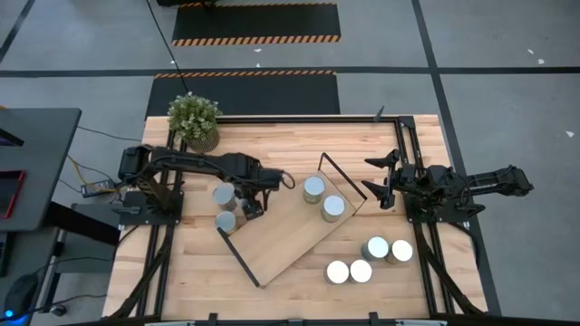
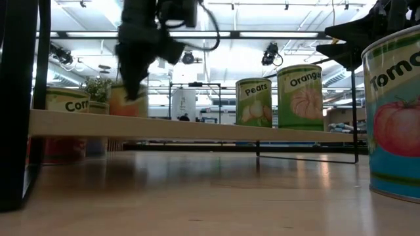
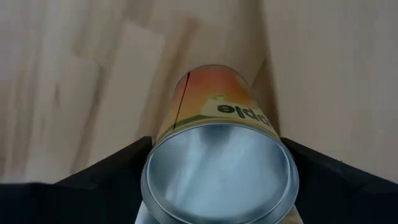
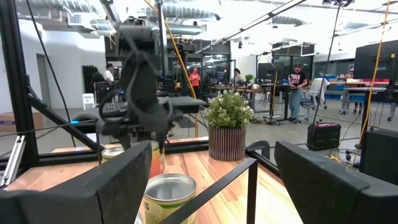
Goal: Pick and place cans onto a shelf
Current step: Put the right canned pineapple on the shelf, then put the canned peaches on the shelf
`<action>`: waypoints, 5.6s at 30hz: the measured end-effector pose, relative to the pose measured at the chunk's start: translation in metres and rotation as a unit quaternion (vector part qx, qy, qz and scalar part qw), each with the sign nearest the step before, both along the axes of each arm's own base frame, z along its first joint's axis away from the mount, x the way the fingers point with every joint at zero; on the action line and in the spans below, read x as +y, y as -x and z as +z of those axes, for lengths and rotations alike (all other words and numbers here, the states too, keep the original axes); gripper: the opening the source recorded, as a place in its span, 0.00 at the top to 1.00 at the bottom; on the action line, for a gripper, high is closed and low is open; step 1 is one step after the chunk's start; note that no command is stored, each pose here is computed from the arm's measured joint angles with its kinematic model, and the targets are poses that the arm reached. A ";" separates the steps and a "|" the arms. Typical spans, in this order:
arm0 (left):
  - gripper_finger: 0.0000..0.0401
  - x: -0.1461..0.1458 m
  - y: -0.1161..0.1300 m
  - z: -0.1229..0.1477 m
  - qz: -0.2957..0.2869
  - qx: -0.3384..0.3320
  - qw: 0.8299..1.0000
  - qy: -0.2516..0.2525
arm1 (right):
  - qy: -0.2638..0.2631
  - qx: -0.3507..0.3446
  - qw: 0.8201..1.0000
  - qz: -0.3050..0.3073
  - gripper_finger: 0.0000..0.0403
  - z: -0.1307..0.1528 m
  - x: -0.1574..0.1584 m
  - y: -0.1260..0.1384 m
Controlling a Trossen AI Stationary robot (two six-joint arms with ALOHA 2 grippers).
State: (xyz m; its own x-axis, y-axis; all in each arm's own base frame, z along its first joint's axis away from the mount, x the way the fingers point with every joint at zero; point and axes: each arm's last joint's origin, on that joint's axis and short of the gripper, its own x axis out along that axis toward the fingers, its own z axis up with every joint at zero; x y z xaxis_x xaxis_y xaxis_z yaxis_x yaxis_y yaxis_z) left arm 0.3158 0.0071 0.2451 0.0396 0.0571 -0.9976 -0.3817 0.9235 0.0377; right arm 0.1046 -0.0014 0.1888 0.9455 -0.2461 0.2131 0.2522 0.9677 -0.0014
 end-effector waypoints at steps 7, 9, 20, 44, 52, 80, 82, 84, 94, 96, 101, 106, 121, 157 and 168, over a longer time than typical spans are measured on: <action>0.18 0.008 -0.017 0.038 0.022 -0.086 0.996 -0.005 | 0.000 0.000 1.000 0.000 0.14 0.000 0.000 0.000; 0.17 0.005 -0.022 0.047 0.025 -0.114 0.993 -0.002 | 0.000 0.000 1.000 0.000 0.14 0.000 0.000 0.000; 0.17 -0.016 -0.066 0.047 0.004 -0.193 0.980 0.048 | 0.000 -0.002 1.000 0.002 0.14 0.000 0.000 0.000; 0.17 -0.031 -0.092 0.031 -0.034 -0.168 0.985 0.028 | 0.001 -0.002 1.000 0.003 0.14 0.000 0.000 0.000; 0.17 -0.032 -0.092 0.031 -0.049 -0.167 0.984 0.023 | 0.001 -0.002 1.000 0.003 0.14 0.000 0.000 0.000; 0.01 -0.027 -0.081 0.044 -0.070 -0.161 0.984 0.012 | 0.001 -0.002 1.000 0.003 0.14 0.000 0.000 0.000; 0.01 -0.025 -0.079 0.046 -0.056 -0.161 0.985 0.001 | 0.001 -0.002 1.000 0.004 0.14 0.000 0.000 0.000; 0.01 -0.022 -0.078 0.046 -0.046 -0.155 0.987 -0.014 | 0.001 -0.002 1.000 0.003 0.14 0.000 0.000 0.000; 0.01 -0.009 -0.057 0.065 -0.017 -0.129 0.983 -0.127 | 0.001 -0.002 1.000 0.004 0.14 0.000 0.000 0.000; 0.01 -0.002 -0.054 0.066 0.014 -0.120 0.981 -0.154 | 0.001 -0.002 1.000 0.003 0.14 0.000 0.000 0.000; 0.01 0.007 -0.054 0.047 0.054 -0.106 0.983 -0.137 | 0.000 -0.003 1.000 0.001 0.14 0.000 0.000 0.000; 0.01 0.007 -0.055 0.019 0.053 -0.096 0.991 -0.076 | 0.000 -0.003 1.000 0.001 0.14 0.000 0.000 0.000; 0.01 -0.010 -0.073 0.011 0.033 -0.194 0.980 -0.014 | 0.000 -0.003 1.000 0.000 0.14 0.000 0.000 0.000; 0.01 -0.036 -0.079 0.017 -0.021 -0.241 0.970 0.028 | 0.000 -0.003 1.000 0.000 0.14 0.001 0.000 0.000; 0.01 -0.018 -0.033 0.033 0.039 -0.107 0.991 -0.067 | 0.000 -0.003 1.000 0.000 0.14 0.001 0.000 0.000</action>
State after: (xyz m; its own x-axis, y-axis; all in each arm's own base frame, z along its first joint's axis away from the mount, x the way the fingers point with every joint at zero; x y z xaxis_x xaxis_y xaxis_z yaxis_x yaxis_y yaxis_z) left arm 0.3492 -0.0105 0.2781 0.2398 0.1988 -0.9503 -0.4639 0.8833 0.0677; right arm 0.1045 -0.0015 0.1894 0.9441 -0.2462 0.2193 0.2522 0.9677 0.0008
